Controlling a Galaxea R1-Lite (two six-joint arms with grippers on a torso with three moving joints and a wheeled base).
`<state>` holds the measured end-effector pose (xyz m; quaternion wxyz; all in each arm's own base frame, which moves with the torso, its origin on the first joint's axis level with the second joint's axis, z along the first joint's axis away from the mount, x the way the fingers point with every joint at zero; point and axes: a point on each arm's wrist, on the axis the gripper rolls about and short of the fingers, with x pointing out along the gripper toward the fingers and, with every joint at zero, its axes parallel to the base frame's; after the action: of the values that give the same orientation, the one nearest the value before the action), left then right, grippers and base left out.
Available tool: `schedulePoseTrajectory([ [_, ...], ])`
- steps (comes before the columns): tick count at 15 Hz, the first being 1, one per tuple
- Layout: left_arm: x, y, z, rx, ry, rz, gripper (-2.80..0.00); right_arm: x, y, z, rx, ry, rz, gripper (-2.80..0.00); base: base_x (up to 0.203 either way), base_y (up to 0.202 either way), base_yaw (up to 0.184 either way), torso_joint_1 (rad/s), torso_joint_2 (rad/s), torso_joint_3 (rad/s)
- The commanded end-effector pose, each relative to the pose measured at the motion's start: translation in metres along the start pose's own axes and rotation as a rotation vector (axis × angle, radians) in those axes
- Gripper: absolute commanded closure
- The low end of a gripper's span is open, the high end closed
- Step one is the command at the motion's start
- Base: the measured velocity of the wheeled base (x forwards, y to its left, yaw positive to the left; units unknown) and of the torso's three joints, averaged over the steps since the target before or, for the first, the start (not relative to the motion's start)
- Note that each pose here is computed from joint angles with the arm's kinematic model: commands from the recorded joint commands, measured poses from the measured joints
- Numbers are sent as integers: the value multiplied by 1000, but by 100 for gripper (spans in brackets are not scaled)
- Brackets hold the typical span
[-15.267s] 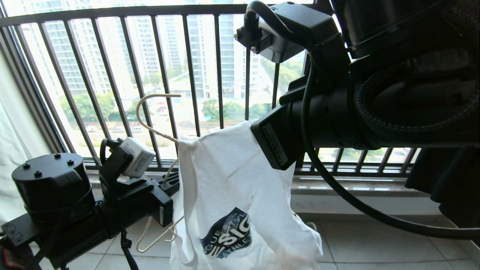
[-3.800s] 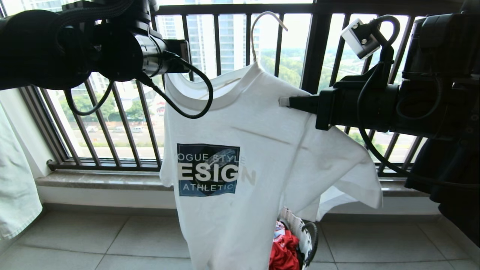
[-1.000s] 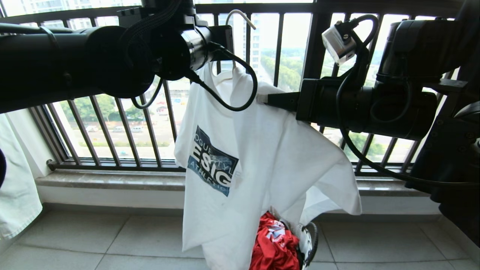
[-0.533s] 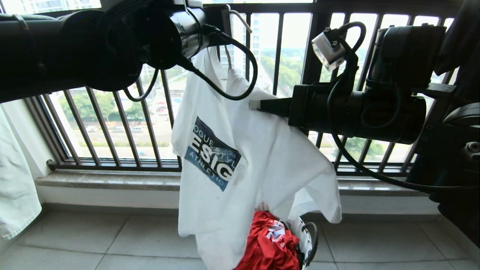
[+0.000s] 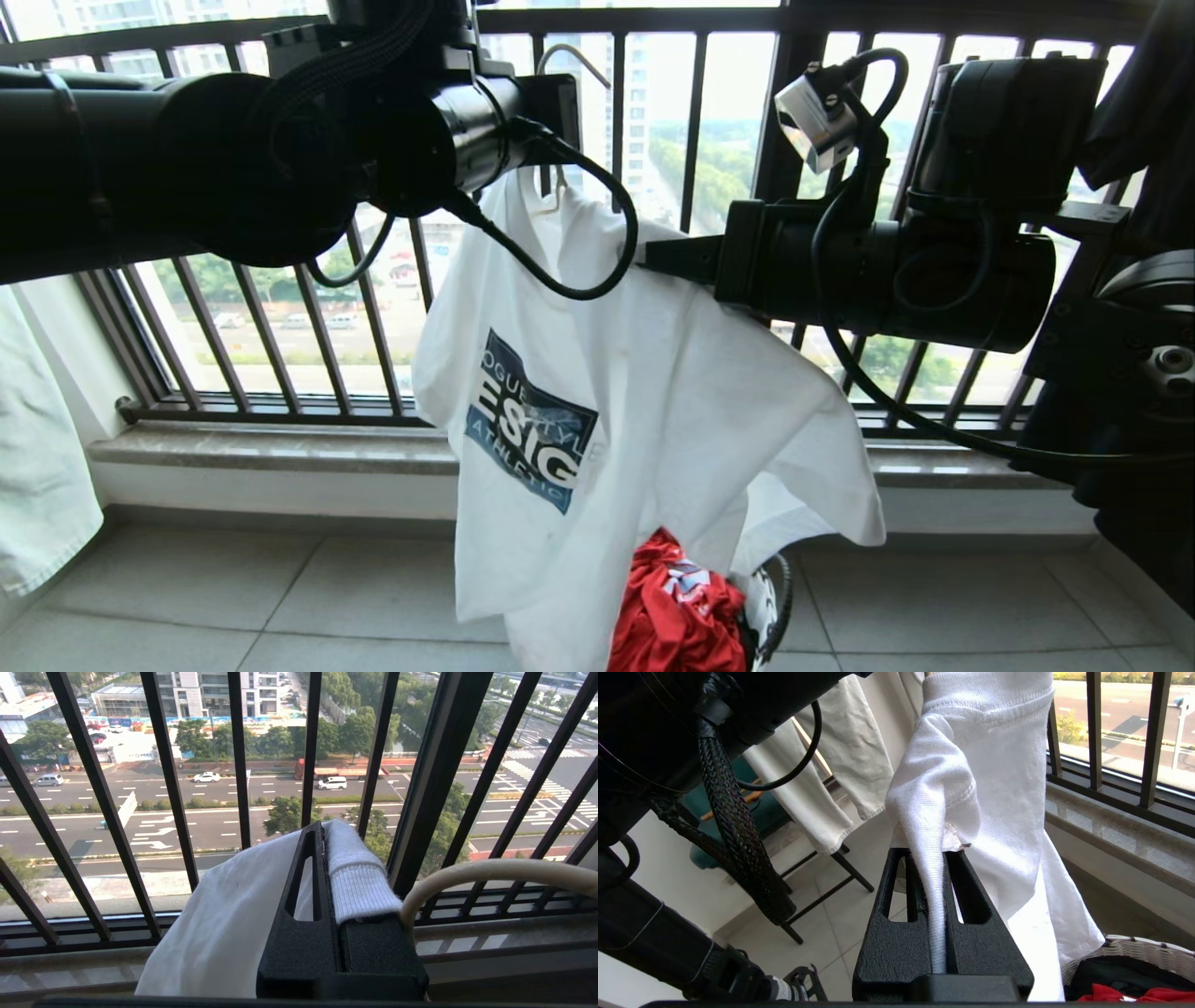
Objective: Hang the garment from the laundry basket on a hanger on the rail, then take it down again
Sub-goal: Hang the clothes on the clothes rack
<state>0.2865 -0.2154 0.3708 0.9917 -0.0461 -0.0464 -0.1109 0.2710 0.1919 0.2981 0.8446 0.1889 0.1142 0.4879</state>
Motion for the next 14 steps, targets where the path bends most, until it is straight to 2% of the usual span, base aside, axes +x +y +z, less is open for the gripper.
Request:
schedulePoseTrajectory([
  [1, -5, -2, -1, 3, 11, -14, 0, 0, 0, 1, 3, -3, 3, 0, 0, 0, 0, 0, 0, 0],
  [5, -16, -21, -7, 10, 37, -80, 0, 2, -3, 0, 6, -1, -2, 0, 0, 0, 0, 0, 0, 0],
  [9, -17, -24, -7, 11, 34, -89, 0, 2, -3, 0, 6, 0, -2, 0, 0, 0, 0, 0, 0, 0],
  [10, -18, -25, -6, 9, 32, -94, -280, 3, -4, 0, 7, 1, -3, 0, 0, 0, 0, 0, 0, 0],
  [14, -21, -23, -5, 11, 33, -92, -280, 3, -4, 0, 7, 1, -3, 0, 0, 0, 0, 0, 0, 0],
])
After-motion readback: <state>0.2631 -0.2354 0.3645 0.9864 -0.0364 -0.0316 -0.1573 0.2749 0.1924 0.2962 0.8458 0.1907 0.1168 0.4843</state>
